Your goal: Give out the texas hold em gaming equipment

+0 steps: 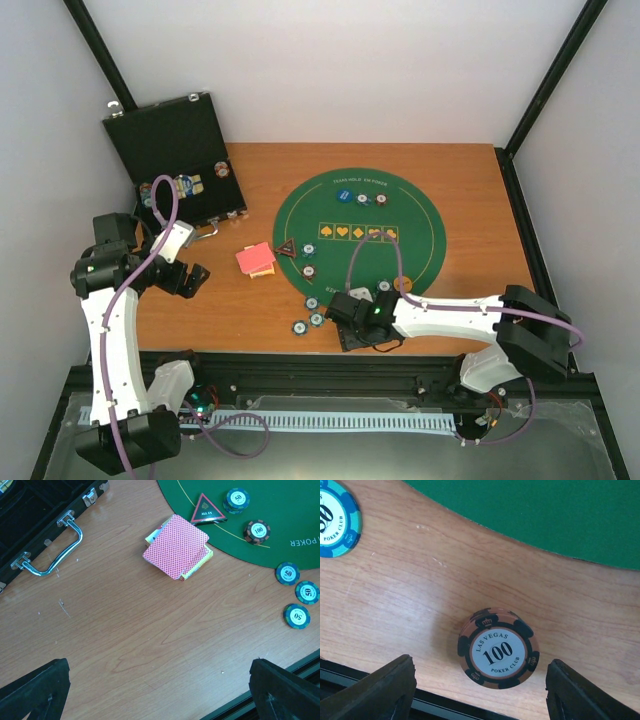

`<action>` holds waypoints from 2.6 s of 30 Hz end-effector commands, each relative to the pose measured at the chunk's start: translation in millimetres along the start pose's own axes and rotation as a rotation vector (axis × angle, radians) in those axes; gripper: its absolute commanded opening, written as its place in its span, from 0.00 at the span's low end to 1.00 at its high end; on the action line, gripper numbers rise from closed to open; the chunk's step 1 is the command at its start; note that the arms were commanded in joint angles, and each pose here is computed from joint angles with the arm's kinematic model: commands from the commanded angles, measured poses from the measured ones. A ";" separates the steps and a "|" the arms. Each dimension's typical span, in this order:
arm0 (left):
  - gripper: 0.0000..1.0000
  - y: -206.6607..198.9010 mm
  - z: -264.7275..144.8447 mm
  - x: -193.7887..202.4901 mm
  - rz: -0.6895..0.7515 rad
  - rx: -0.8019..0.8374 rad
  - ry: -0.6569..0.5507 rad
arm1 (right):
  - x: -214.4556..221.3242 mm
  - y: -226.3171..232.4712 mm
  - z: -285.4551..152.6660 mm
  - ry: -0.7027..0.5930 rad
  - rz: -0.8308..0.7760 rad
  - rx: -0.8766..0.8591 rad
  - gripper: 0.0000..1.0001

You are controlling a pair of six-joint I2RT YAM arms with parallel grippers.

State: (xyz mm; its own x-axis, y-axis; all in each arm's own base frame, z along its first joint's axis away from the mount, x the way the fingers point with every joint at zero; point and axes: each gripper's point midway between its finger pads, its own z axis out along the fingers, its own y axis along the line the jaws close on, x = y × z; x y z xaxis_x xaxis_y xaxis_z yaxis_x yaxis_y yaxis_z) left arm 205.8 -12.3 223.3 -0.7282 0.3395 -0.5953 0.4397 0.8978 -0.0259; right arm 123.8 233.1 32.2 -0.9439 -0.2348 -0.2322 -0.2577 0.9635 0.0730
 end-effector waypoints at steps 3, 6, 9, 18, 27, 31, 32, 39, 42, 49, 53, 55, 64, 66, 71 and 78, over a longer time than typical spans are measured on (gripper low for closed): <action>1.00 -1.7 -2.5 -2.8 0.003 0.005 -0.013 | 1.8 2.0 8.3 -0.004 0.006 -0.001 0.68; 1.00 -1.0 -2.5 -3.3 0.004 0.003 -0.014 | 0.7 4.0 10.2 -0.002 0.002 -0.004 0.63; 1.00 -0.3 -2.4 -3.9 0.004 0.002 -0.014 | -0.6 4.2 13.5 0.002 0.003 -0.002 0.59; 1.00 -0.4 -1.2 -2.8 0.007 0.001 -0.014 | -4.0 -2.1 11.2 -0.007 0.008 0.013 0.42; 1.00 -2.6 0.9 -0.3 0.008 0.011 -0.014 | -13.6 -2.9 -13.1 -0.051 0.014 -0.004 0.31; 1.00 -3.5 -0.6 -1.3 0.008 0.013 -0.018 | -23.2 -6.5 -26.9 -0.080 0.019 -0.002 0.30; 1.00 -3.2 -0.6 -1.4 0.008 0.012 -0.017 | -26.3 -9.3 -28.7 -0.085 0.025 0.002 0.30; 1.00 -2.9 -0.9 -0.3 0.010 0.006 -0.014 | -58.8 -26.1 -36.9 -0.118 0.062 0.021 0.32; 1.00 -2.6 -2.0 -1.2 0.012 0.004 -0.015 | -68.8 -33.8 -30.4 -0.112 0.073 0.030 0.32; 1.00 -2.2 -4.2 -2.7 0.014 -0.001 -0.018 | -75.8 -40.0 -10.4 -0.083 0.087 0.035 0.32; 1.00 -1.2 -5.1 -3.7 0.016 -0.006 -0.019 | -73.0 -43.3 0.9 -0.067 0.097 0.037 0.32; 1.00 -1.4 -5.6 -4.0 0.016 -0.006 -0.019 | -71.2 -47.1 7.3 -0.057 0.105 0.042 0.32; 1.00 -2.2 -7.3 -3.6 0.018 -0.012 -0.024 | -73.7 -57.5 21.5 -0.049 0.122 0.056 0.32; 1.00 -1.8 -8.0 -3.8 0.018 -0.014 -0.021 | -73.4 -56.0 23.5 -0.043 0.122 0.051 0.32; 1.00 -2.0 -9.6 -5.4 0.022 -0.016 -0.027 | -68.6 -56.9 29.3 -0.029 0.126 0.050 0.33; 1.00 -2.5 -8.1 -2.7 0.022 -0.016 -0.021 | -68.2 -58.8 29.6 -0.028 0.125 0.058 0.46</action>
State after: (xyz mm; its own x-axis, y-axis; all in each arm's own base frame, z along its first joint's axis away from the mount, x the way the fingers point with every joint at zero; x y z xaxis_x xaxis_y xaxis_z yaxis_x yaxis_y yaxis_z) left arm 203.8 -12.7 221.0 -0.7294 0.3395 -0.5939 0.4392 0.8980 -0.0262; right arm 206.0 198.3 18.3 -0.9623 -0.1149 -0.2466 -0.1324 0.9896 0.0557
